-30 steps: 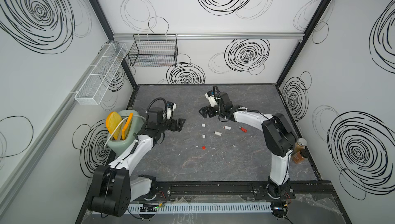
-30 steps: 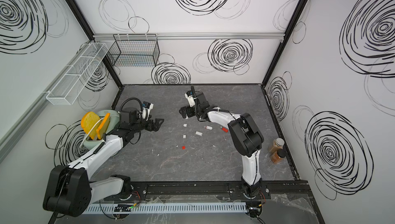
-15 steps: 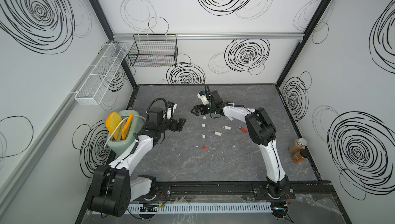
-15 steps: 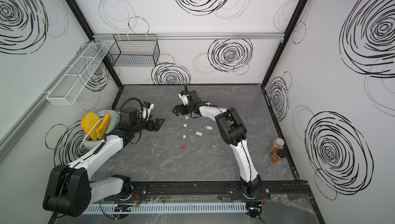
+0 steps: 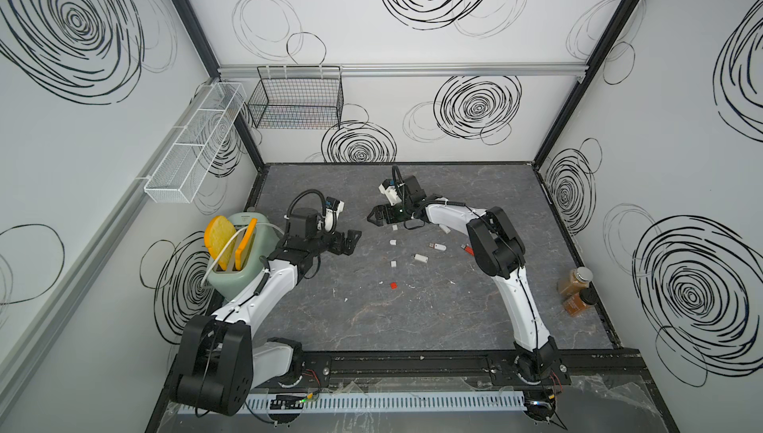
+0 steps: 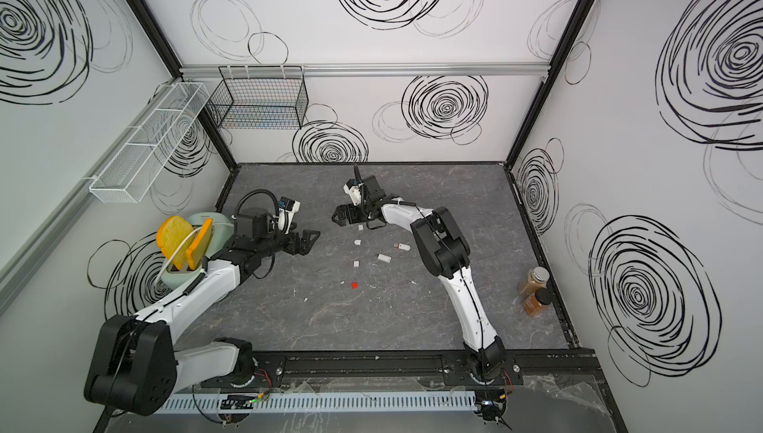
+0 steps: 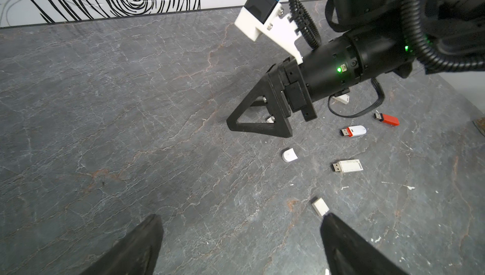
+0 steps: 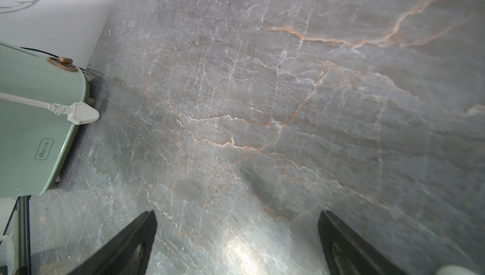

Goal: Close the usb drive cover
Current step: Pick up the cover from the center of the board, then pick up the USB drive from the center of the board.

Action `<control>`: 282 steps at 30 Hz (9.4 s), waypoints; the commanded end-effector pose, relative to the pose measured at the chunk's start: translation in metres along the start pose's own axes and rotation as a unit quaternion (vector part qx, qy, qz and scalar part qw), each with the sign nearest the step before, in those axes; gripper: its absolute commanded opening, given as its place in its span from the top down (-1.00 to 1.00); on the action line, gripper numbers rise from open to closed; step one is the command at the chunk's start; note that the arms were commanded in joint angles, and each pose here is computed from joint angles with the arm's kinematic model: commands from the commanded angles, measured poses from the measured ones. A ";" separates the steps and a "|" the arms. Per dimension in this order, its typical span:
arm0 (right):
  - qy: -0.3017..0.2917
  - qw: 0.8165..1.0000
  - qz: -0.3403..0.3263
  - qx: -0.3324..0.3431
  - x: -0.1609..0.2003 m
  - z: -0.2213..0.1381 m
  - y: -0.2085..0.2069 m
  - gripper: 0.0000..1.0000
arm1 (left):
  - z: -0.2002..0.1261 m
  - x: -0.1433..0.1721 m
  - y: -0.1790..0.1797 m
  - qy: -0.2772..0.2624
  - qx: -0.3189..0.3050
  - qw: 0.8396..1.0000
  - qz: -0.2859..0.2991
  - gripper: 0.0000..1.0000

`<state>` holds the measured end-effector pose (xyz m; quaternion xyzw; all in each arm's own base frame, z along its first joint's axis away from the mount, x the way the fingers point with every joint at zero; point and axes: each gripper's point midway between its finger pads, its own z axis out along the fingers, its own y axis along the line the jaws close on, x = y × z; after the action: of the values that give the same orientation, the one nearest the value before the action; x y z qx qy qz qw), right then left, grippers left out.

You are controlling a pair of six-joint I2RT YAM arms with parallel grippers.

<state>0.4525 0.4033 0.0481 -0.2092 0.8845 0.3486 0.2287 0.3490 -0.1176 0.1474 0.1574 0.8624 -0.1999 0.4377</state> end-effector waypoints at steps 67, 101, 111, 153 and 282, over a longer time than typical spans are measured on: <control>0.158 0.939 -0.286 0.103 0.053 -0.049 -0.031 -0.31 | 0.000 -0.007 -0.004 -0.019 0.008 0.999 0.026 -0.96; 0.177 0.939 -0.279 0.092 0.078 -0.027 -0.047 0.11 | 0.003 -0.006 -0.001 -0.013 0.001 1.000 0.023 -0.96; 0.181 0.939 -0.279 0.091 0.079 -0.024 -0.048 0.28 | 0.003 -0.005 -0.003 -0.013 0.008 1.000 0.024 -0.96; 0.030 0.932 -0.351 0.089 0.038 -0.116 0.019 0.73 | 0.004 -0.022 -0.035 -0.042 0.087 0.994 -0.047 -0.97; 0.103 0.955 -0.053 0.273 0.077 -0.168 -0.148 -0.24 | 0.030 -0.003 -0.097 0.024 0.191 0.974 -0.118 1.00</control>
<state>0.4331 0.1740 0.0441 -0.2235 0.9444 0.0692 0.2313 0.3194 -0.2172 0.1430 0.1312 0.8376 -0.4117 0.3344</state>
